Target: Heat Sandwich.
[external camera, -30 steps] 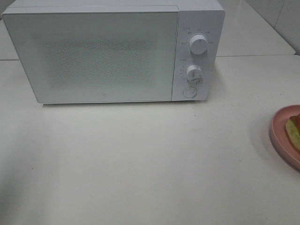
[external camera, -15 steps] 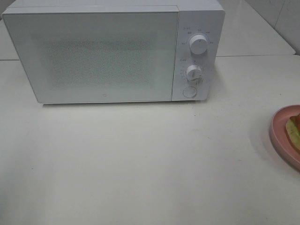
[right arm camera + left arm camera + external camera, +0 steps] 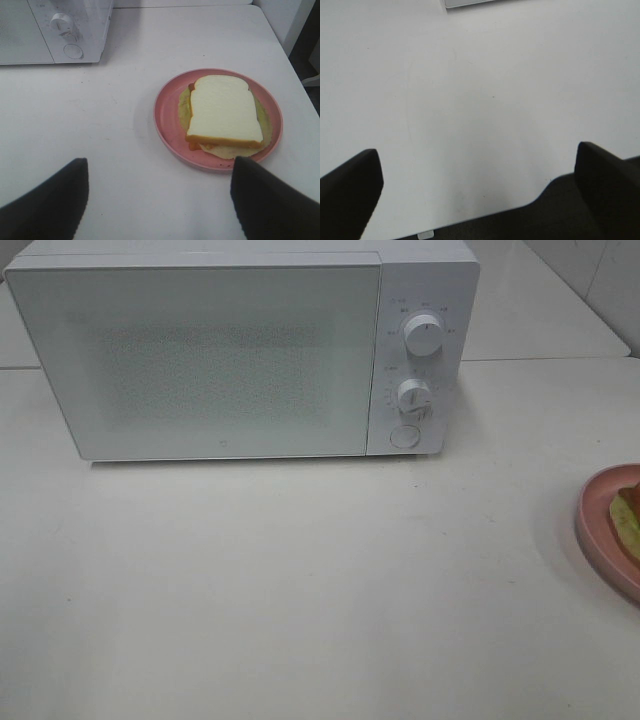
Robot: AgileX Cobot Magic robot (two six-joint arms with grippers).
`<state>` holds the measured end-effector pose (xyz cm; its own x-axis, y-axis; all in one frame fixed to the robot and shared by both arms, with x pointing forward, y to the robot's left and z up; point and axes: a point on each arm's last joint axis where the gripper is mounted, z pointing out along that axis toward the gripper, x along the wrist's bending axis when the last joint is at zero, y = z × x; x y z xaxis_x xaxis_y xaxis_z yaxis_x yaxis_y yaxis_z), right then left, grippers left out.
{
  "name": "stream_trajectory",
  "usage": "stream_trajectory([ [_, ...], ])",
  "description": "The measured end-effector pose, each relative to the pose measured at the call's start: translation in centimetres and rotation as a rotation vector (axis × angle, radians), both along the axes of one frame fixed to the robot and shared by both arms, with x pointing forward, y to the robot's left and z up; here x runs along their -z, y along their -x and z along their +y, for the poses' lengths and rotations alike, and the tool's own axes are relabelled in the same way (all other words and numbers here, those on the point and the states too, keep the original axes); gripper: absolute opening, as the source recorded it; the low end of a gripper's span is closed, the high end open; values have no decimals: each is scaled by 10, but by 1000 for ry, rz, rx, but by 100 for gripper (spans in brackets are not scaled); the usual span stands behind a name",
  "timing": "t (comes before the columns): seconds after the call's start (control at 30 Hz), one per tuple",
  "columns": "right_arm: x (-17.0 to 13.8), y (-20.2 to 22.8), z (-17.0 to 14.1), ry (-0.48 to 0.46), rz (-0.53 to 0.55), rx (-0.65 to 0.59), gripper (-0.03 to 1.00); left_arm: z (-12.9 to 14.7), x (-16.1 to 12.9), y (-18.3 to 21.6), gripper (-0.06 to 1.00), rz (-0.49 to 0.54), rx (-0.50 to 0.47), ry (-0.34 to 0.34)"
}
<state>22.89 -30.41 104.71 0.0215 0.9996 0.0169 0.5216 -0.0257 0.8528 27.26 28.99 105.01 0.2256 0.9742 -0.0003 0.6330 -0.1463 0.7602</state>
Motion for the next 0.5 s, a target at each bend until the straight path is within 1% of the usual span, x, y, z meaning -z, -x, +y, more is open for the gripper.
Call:
stream_trajectory([
  [0.03,0,0,0,0,0,0,76,0,0,0,99,0,0,0],
  [0.07,0,0,0,0,0,0,76,1,-1,5,99,-36,-27,4],
  [0.13,0,0,0,0,0,0,76,3,-2,11,99,-76,-49,7],
  [0.17,0,0,0,0,0,0,76,3,-2,11,99,-76,-49,7],
  [0.2,0,0,0,0,0,0,76,3,-3,19,99,-126,-69,11],
  [0.3,0,0,0,0,0,0,76,4,-4,29,99,-196,-97,15],
  [0.33,0,0,0,0,0,0,76,4,-4,29,99,-196,-97,15],
  [0.37,0,0,0,0,0,0,76,4,-4,35,99,-237,-116,15],
  [0.5,0,0,0,0,0,0,76,4,-4,39,99,-258,-125,16],
])
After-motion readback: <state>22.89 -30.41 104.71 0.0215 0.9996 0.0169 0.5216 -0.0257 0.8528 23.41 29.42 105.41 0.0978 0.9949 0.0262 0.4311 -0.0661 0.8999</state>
